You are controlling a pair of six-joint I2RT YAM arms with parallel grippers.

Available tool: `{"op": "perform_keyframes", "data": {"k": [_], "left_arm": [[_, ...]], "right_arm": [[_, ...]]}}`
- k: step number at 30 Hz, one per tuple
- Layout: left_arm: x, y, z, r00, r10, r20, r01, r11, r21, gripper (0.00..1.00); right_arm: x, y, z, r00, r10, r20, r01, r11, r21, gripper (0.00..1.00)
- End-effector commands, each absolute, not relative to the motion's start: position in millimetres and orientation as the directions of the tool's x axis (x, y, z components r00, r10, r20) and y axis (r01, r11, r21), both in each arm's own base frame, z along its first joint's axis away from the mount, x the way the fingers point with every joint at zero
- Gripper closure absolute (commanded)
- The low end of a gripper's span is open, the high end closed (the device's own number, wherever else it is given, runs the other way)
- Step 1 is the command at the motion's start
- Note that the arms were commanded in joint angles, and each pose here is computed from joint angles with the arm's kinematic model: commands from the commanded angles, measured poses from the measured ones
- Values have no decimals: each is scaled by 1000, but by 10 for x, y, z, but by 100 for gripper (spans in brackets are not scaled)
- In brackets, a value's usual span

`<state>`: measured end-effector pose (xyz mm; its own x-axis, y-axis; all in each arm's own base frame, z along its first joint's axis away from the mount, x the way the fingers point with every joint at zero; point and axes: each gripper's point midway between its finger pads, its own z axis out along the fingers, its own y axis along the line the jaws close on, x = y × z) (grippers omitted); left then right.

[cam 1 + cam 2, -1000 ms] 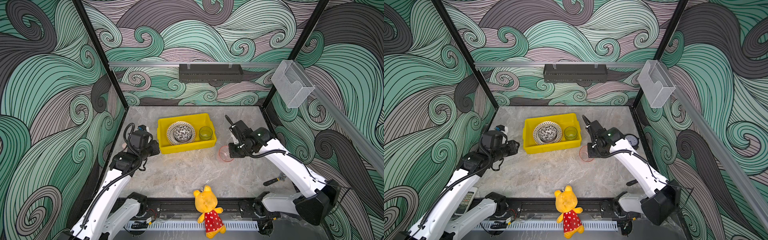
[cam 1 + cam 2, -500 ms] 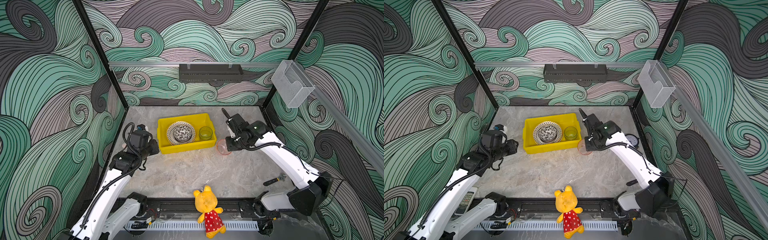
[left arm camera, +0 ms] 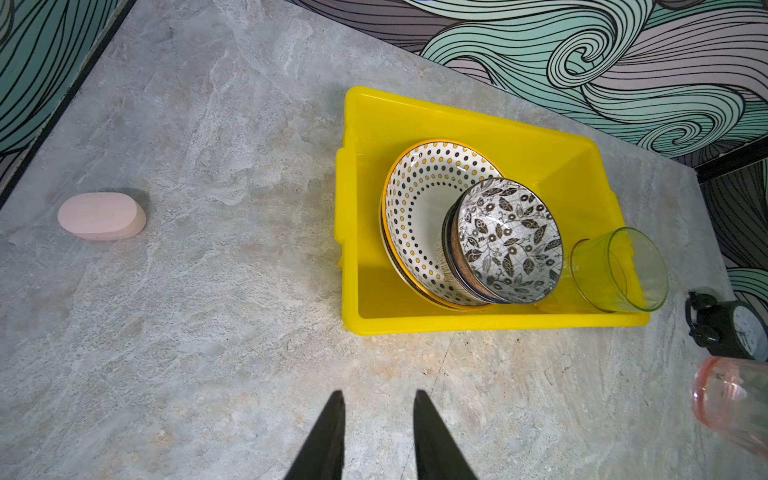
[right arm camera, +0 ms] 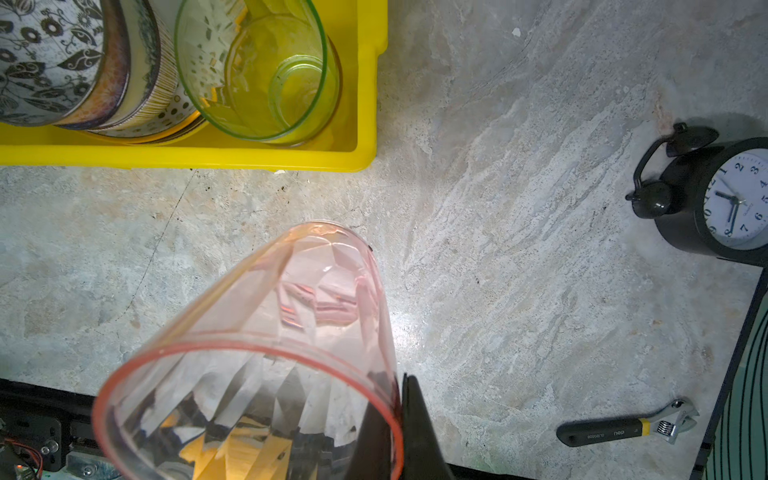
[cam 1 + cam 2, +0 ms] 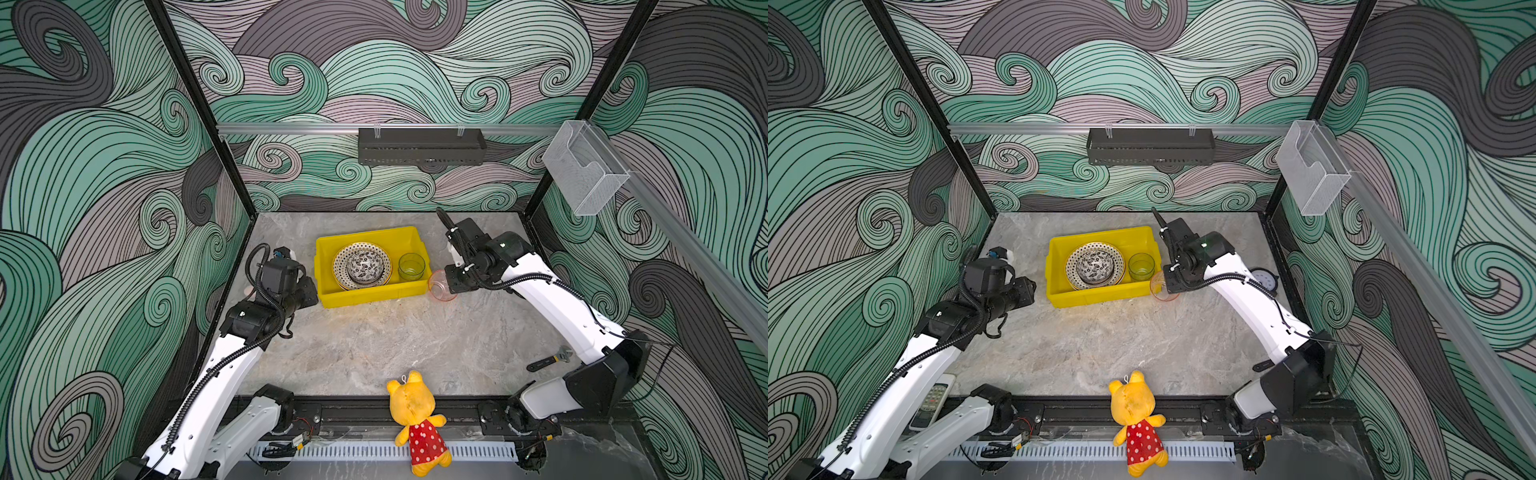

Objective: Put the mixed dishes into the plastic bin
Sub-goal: 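Carry the pink glass cup with the right gripper toward the bin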

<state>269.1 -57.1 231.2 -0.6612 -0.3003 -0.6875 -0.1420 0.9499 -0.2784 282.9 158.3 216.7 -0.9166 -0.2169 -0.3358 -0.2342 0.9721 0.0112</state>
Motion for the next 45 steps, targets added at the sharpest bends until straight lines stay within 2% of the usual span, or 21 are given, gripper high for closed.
{"op": "perform_keyframes", "data": {"k": [1, 11, 45], "left_arm": [[2793, -533, 2507, -616, -310, -724, -146, 948, -281, 69], [2881, -529, 2498, -621, -293, -727, -149, 955, -257, 69], [2881, -394, 2406, -634, -284, -720, -195, 959, -207, 69]], "right_arm": [[2923, 1593, 2256, -904, -227, -363, -244, 970, 2, 100], [3163, 1740, 2379, -885, -240, -400, -267, 964, 12, 100], [3608, 2110, 2447, -869, -265, -417, -313, 949, 50, 100]]}}
